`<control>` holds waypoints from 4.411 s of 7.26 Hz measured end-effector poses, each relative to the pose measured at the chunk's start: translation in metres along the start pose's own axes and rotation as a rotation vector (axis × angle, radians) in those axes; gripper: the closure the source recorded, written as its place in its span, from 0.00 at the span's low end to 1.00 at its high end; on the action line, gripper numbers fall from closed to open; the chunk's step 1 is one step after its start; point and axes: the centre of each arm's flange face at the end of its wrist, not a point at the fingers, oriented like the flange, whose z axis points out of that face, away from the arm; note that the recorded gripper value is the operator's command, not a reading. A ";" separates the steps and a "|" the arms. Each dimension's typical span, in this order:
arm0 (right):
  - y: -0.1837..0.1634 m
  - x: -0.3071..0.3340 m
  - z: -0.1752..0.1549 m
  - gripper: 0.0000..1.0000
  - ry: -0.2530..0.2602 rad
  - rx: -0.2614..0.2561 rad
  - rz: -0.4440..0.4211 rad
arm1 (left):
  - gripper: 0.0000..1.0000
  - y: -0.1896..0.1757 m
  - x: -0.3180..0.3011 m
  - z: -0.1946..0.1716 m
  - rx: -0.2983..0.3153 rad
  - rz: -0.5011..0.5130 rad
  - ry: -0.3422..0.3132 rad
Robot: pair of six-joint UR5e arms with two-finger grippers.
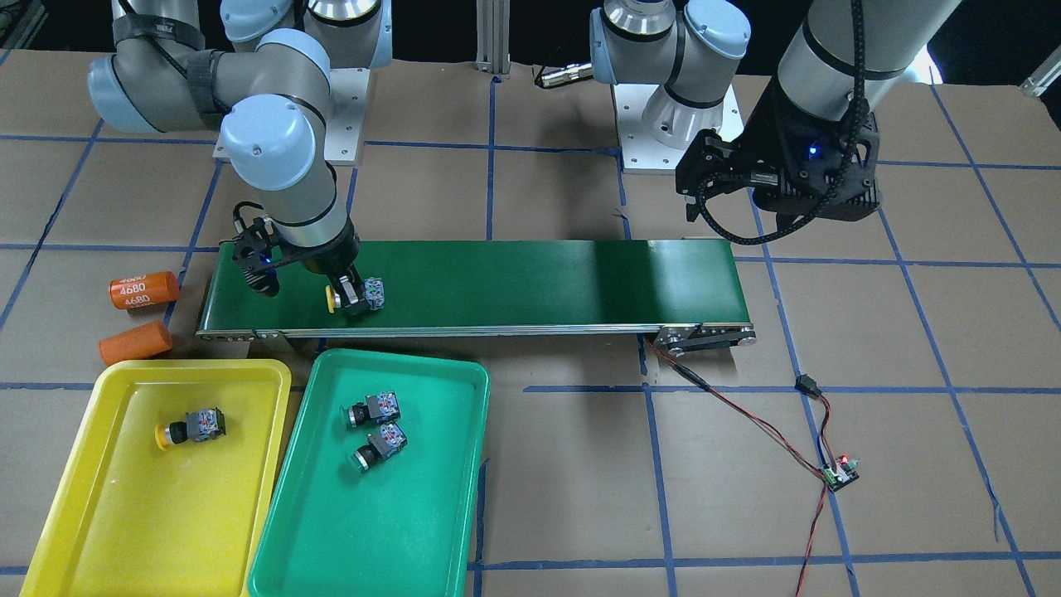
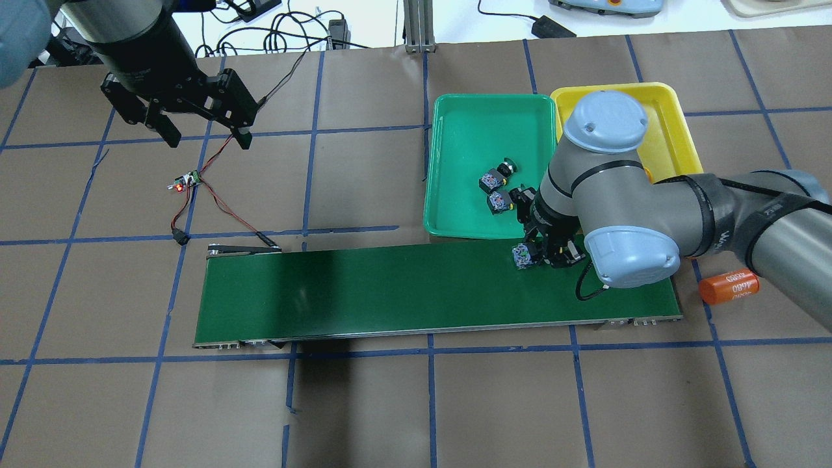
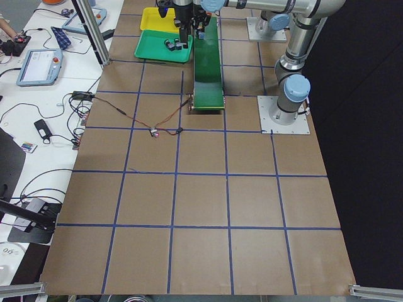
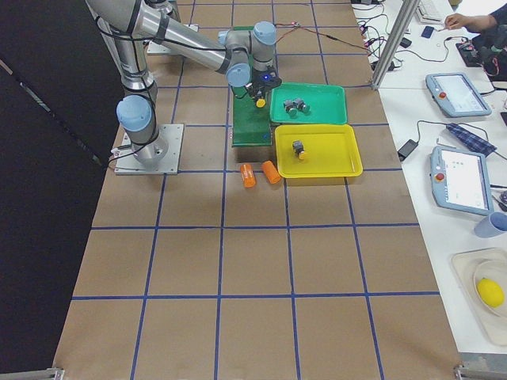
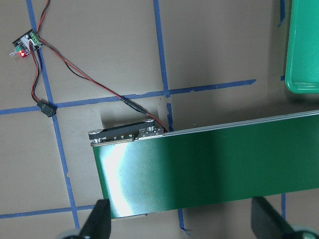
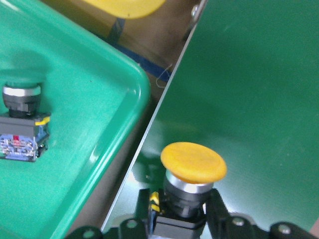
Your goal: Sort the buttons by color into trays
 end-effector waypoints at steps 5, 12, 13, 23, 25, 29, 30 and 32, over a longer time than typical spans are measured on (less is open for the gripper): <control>-0.147 -0.056 -0.030 0.69 -0.064 0.083 -0.114 | 0.00 0.000 0.000 0.000 -0.001 -0.001 0.000; -0.166 -0.045 -0.098 0.00 0.008 0.042 -0.282 | 0.00 0.000 0.000 0.000 0.000 -0.001 0.000; -0.146 -0.018 -0.140 0.00 0.029 0.039 -0.329 | 0.00 0.000 -0.001 0.000 0.000 -0.002 0.000; 0.008 0.081 -0.230 0.00 0.038 0.045 -1.145 | 0.00 0.000 -0.002 0.000 -0.001 -0.004 0.000; -0.002 0.063 -0.234 0.00 0.044 0.036 -1.159 | 0.00 0.000 -0.002 0.000 -0.001 -0.005 0.000; -0.012 0.053 -0.225 0.00 0.060 -0.012 -1.150 | 0.00 0.000 -0.002 0.000 -0.001 -0.005 0.000; -0.010 0.054 -0.222 0.00 0.051 -0.035 -1.149 | 0.00 0.000 -0.002 0.000 -0.001 -0.005 0.000; -0.007 0.053 -0.219 0.00 0.030 -0.064 -1.147 | 0.00 0.000 -0.002 0.000 -0.001 -0.005 0.000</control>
